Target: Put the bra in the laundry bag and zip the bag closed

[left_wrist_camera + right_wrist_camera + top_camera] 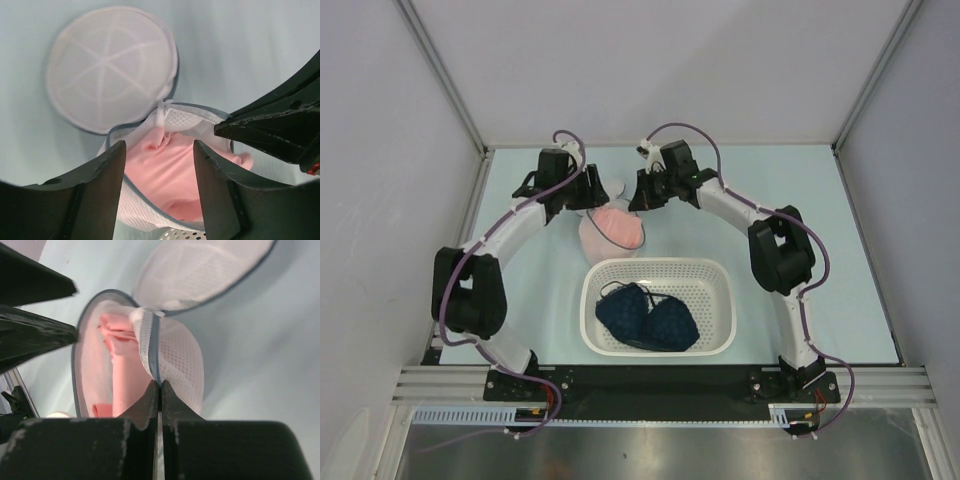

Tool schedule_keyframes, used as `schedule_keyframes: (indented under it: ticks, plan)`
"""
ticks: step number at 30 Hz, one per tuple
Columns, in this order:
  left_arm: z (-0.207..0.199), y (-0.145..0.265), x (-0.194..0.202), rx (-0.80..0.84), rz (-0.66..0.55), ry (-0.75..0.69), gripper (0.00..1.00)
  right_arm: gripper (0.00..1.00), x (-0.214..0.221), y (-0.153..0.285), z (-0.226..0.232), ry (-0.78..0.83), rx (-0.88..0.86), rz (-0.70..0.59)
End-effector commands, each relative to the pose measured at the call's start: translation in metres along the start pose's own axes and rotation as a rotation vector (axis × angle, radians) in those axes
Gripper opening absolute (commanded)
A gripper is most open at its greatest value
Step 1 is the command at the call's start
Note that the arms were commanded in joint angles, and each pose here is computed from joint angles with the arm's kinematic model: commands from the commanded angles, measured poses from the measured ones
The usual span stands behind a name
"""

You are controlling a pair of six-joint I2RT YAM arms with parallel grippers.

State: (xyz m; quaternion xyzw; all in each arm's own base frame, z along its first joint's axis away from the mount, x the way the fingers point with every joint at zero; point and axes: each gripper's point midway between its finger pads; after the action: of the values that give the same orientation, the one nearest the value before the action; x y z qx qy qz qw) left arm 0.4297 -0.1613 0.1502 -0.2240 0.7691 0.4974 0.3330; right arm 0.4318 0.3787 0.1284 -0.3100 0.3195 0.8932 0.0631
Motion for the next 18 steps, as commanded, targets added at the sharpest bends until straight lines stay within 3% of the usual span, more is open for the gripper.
schedule_keyframes:
  ticks: [1, 3, 4, 10, 18]
  plan:
    - [-0.006, 0.055, -0.055, -0.117, -0.190, -0.062, 0.59, 0.00, -0.026, -0.001, 0.009, 0.032, 0.006, -0.072]
    - [-0.015, 0.061, -0.052, -0.093, -0.181, -0.057, 0.49, 0.00, -0.030, 0.000, 0.012, 0.048, 0.013, -0.078]
    - [-0.025, 0.058, -0.044, -0.054, -0.157, -0.054, 0.36, 0.00, -0.030, 0.000, 0.012, 0.052, 0.021, -0.078]
    - [-0.057, 0.015, 0.014, 0.114, 0.033, 0.014, 0.13, 0.00, -0.037, 0.004, 0.017, 0.066, 0.030, -0.091]
    - [-0.051, -0.035, 0.038, 0.108, 0.107, 0.154, 0.12, 0.00, -0.043, 0.017, 0.034, 0.038, 0.045, -0.100]
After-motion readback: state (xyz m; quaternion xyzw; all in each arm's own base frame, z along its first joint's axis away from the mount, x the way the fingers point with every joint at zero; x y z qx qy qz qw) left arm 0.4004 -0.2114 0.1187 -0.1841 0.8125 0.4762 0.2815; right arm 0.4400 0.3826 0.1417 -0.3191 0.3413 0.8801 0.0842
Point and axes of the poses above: each gripper's point midway between its finger pads, its own y axis back along the fingers, its own z axis along the line the jaws close on, x = y × z, and after that the axes turned 8 degrees about -y, right-handed
